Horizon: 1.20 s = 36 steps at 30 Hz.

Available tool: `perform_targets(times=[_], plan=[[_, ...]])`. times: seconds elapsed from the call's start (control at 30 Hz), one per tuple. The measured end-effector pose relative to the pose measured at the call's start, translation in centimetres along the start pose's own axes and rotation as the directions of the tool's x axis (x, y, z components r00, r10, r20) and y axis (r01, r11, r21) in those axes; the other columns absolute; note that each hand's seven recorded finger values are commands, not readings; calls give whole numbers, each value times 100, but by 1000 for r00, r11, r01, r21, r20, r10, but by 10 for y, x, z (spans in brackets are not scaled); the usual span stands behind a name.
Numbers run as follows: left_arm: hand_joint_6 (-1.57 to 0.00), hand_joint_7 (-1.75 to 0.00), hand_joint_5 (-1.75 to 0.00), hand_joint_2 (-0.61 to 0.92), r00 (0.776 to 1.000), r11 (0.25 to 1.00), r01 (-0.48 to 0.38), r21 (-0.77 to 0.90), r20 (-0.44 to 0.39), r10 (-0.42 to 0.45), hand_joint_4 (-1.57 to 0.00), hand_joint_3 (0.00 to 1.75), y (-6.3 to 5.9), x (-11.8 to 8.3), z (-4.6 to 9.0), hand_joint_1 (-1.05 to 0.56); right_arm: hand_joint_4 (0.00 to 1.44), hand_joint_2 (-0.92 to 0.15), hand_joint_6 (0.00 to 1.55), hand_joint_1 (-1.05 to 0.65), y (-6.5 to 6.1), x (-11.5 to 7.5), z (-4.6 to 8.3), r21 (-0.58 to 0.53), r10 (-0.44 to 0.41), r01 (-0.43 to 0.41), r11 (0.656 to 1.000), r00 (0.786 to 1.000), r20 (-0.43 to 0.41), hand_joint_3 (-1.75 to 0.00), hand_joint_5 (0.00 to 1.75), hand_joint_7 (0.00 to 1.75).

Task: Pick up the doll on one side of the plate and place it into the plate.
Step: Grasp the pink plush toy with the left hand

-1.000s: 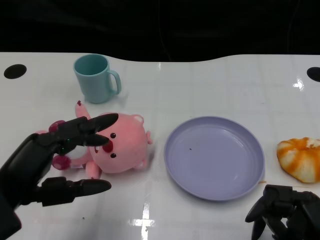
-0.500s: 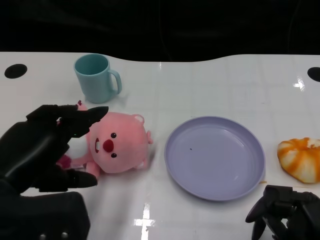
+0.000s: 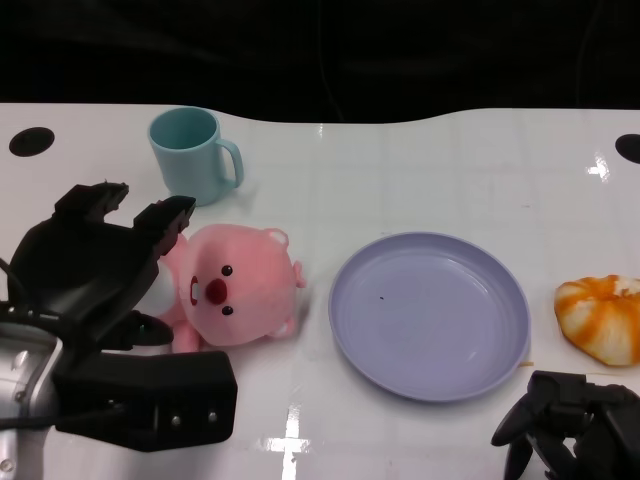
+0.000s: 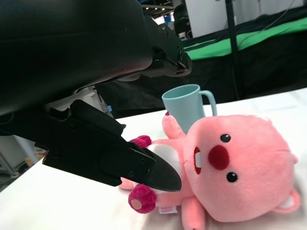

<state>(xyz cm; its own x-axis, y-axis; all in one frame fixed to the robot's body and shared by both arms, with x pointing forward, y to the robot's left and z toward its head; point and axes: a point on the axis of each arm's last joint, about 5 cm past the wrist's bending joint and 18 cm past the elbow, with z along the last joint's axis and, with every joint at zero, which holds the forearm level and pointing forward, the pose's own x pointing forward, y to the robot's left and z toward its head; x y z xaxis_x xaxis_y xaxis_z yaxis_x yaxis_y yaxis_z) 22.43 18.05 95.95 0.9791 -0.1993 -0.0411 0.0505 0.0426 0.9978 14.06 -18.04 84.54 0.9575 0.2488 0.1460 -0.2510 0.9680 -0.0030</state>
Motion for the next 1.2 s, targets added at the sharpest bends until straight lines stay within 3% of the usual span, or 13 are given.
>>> perform_targets(times=[0.37, 0.6, 0.73, 0.87, 1.03, 1.2], plan=[[-15, 0, -24, 91, 981, 985, 173, 22, -92, -170, -1, 0, -22, 38, 8, -77, 102, -92, 100, -97, 0, -1, 0, 0, -9, 9, 1000, 1000, -5, -39, 138, 106], [-14, 0, -21, 91, 954, 961, 278, 8, -118, -275, -1, 0, -41, 56, 9, -77, 102, -92, 100, -97, 0, -2, 1, 1, -8, 8, 1000, 1000, -2, -38, 138, 105], [-15, -1, -19, 91, 946, 953, 302, 15, -125, -298, -2, 0, -45, 66, 11, -76, 102, -92, 100, -97, 0, -2, 1, 0, -8, 8, 1000, 1000, 1, -38, 137, 105], [-16, -1, -17, 91, 939, 946, 323, 24, -136, -317, -5, 0, -59, 76, 11, -72, 102, -92, 100, -97, 0, -2, 2, 0, -7, 7, 1000, 1000, 6, -38, 137, 105], [-27, -3, -14, 92, 942, 948, 317, 12, -119, -314, -21, 2, -70, 84, 11, -68, 102, -92, 100, -97, 0, -3, 2, 4, -6, 6, 1000, 1000, 6, -38, 137, 105], [-57, -5, -11, 92, 938, 943, 332, 9, -112, -329, -50, 5, -74, 91, 13, -59, 103, -92, 101, -97, 1, -3, 3, 3, -7, 7, 1000, 1000, 7, -38, 137, 104]])
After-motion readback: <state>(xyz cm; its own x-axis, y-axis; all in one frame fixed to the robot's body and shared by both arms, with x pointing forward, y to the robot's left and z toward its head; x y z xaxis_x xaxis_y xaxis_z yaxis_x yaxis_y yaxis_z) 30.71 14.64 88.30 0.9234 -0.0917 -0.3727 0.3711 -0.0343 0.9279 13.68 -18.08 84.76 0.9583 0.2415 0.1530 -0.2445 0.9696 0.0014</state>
